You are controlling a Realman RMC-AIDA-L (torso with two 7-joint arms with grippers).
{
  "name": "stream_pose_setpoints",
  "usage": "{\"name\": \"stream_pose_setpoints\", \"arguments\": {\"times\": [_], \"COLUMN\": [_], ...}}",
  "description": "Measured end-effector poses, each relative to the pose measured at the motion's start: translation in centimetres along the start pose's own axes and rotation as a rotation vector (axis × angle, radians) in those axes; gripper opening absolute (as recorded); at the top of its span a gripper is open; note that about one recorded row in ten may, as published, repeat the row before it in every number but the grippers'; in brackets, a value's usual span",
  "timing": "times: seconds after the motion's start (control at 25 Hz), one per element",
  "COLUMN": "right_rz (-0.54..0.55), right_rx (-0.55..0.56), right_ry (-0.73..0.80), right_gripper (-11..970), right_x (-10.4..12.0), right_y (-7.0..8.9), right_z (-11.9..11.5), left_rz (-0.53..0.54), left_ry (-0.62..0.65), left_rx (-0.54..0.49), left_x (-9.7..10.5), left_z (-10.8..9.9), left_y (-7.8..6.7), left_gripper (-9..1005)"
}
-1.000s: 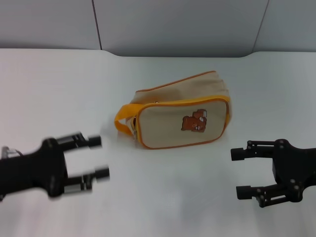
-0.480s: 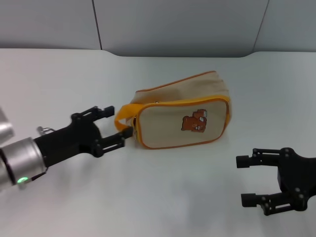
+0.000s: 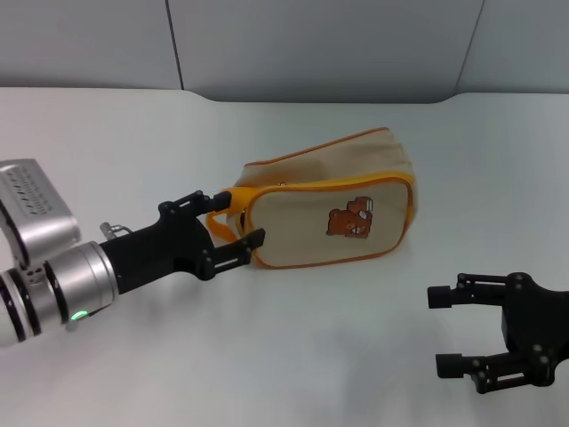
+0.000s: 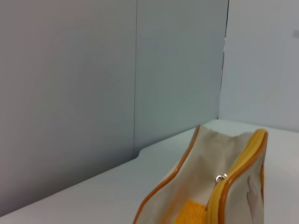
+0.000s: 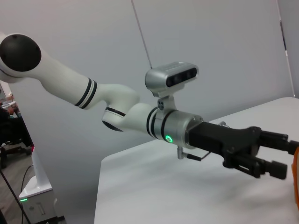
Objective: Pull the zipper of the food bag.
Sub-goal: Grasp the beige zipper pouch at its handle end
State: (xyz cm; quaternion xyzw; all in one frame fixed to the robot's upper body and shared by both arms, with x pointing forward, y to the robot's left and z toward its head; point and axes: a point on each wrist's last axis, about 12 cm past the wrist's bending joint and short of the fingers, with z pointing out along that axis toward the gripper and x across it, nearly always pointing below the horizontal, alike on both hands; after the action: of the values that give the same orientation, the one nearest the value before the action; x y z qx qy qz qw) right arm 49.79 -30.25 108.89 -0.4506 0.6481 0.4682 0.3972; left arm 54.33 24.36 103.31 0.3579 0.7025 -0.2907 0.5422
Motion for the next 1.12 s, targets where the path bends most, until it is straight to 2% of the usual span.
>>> {"name": "stream_pose_setpoints", "arguments": {"times": [0.48, 0.64, 0.84, 1.0, 1.12], "right_rz": [0.009, 0.007, 0.002, -0.001, -0.010], "right_rx": [0.004, 0.001, 0.006, 0.010, 0.024], "right_ry": [0.000, 0.000, -0.006, -0.016, -0.050], "right_gripper": [841, 841, 840, 840, 840], "right_x": [0.1, 0.0, -0.1, -0.2, -0.5], "right_y": [0.1, 0.0, -0.1, -0.1, -0.2], "right_z": [-0.2, -0.1, -0.1, 0.0, 0.0], "left_rz": [0.032, 0.033, 0.033, 0.035, 0.036], "left_ry": [0.030, 0.008, 0.009, 0.017, 0.013], "left_rx": [-0.010, -0.047, -0.067, -0.073, -0.067], "left_x": [0.1, 0.2, 0.3, 0.3, 0.3], "left_z": [1.8, 2.0, 2.2, 2.3, 2.3], "left_y": [-0.3, -0.4, -0.3, -0.2, -0.3], "left_gripper": [741, 739, 536, 306, 292]}}
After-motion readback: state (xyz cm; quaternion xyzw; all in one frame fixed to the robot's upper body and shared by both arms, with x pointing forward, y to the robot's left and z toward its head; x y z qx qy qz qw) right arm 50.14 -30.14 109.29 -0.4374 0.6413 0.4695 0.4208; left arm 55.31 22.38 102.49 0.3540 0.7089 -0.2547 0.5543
